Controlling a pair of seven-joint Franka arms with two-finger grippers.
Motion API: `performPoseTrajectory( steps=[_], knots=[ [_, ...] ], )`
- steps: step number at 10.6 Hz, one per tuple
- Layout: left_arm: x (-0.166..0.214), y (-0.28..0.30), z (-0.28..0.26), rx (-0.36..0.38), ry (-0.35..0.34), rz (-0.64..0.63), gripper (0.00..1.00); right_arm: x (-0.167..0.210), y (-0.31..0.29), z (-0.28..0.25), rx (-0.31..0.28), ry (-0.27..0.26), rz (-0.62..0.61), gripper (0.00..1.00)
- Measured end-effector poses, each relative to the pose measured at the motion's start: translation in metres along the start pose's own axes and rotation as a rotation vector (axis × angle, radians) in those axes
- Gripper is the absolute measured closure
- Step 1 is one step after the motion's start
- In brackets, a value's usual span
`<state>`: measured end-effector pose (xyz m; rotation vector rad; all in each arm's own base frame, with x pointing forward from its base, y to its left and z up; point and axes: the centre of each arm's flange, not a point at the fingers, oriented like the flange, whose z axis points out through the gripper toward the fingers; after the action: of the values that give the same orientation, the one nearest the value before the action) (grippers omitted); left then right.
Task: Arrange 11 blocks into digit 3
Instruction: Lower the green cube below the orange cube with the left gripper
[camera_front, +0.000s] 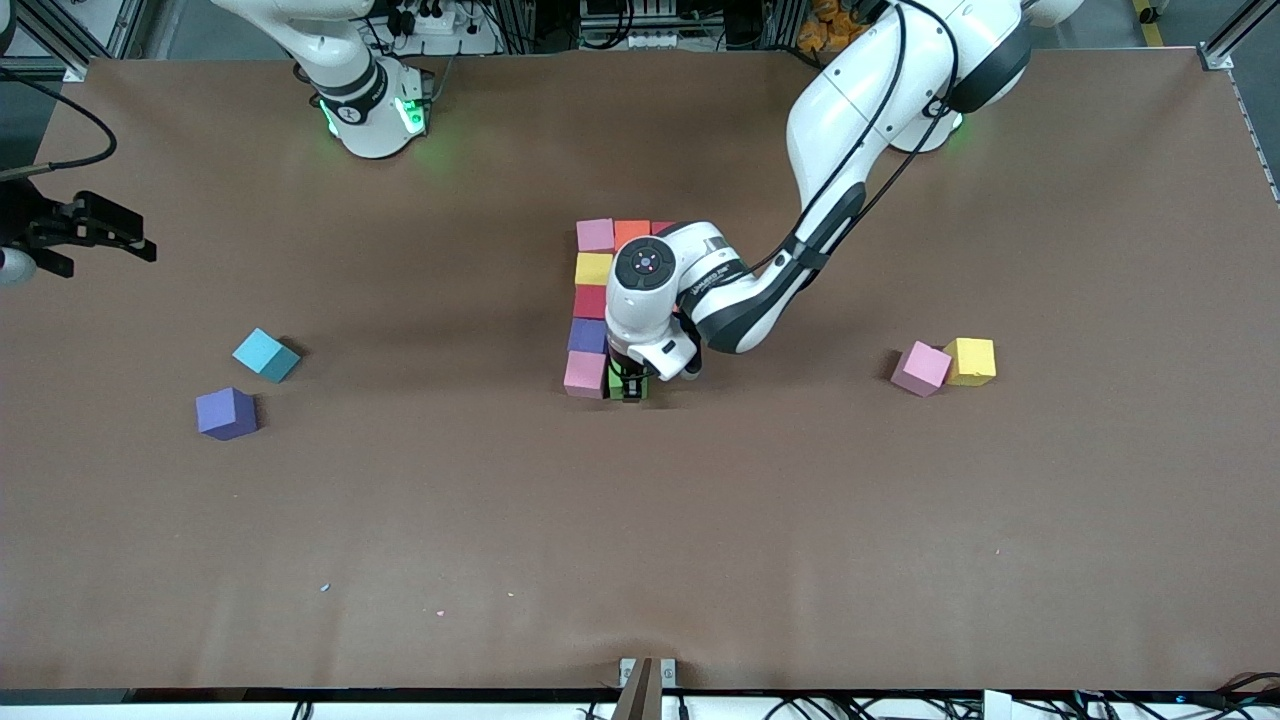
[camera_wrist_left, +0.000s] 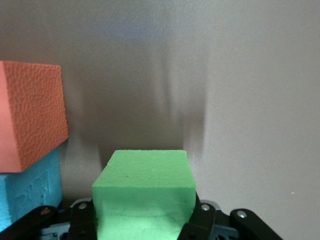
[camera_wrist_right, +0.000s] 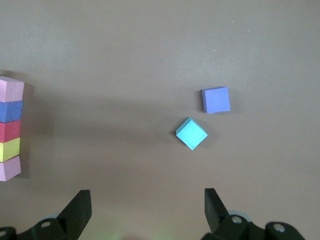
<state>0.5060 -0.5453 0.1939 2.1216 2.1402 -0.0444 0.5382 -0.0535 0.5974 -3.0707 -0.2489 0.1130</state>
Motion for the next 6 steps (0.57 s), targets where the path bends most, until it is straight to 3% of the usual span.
performPoseTrajectory(
  steps=[6],
  knots=[
    [0.0001, -0.0001, 0.0004, 0.0, 0.001, 0.035, 0.41, 0.0, 0.0, 0.0, 0.0, 0.0, 0.0, 0.0]
  ],
)
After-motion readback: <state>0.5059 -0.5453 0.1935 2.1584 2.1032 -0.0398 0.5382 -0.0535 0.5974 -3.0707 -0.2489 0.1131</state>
